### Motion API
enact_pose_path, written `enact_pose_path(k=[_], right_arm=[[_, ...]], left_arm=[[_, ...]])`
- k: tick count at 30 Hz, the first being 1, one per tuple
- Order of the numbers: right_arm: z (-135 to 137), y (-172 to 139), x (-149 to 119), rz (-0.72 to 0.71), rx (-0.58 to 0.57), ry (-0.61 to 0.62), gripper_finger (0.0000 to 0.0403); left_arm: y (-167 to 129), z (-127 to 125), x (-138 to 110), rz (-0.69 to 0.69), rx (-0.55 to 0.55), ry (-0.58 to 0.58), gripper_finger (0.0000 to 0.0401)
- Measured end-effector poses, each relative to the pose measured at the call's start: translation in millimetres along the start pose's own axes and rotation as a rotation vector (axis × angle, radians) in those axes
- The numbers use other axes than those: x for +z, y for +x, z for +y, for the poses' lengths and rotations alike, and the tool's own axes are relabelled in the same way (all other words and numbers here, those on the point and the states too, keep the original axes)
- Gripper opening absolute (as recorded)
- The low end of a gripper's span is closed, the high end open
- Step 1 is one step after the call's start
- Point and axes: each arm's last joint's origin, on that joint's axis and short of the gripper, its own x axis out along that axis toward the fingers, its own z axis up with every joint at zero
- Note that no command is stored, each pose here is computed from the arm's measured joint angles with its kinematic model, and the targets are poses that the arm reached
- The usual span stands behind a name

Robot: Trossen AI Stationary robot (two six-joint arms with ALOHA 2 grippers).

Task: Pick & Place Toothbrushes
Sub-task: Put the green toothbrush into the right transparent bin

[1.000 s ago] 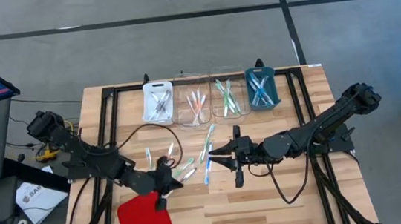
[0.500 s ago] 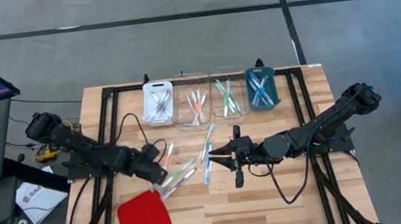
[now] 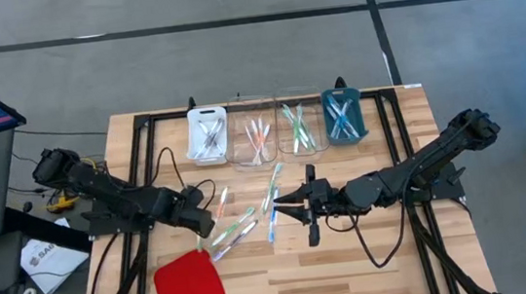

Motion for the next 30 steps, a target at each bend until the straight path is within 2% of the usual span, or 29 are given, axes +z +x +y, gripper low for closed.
enact_pose_path(k=[7,13,24,30], right_arm=[[0.0,0.0,0.0,0.000,0.000,0.000,0.0072],[0.0,0.0,0.0,0.000,0.000,0.000,0.0072],[0.0,0.0,0.0,0.000,0.000,0.000,0.0072],[0.0,0.0,0.0,0.000,0.000,0.000,0.0072]], left_arm=[[24.7,15.1,-7.0,0.054,0.016,-0.036,0.0184],[34.6,17.1,-10.2,0.055,-0.027,-0.045,0.0181],[43.4,20.1,-13.0,0.046,-0.049,-0.049,0.0155],[51.1,19.4,-13.4,0.064,0.001,-0.046,0.0131]])
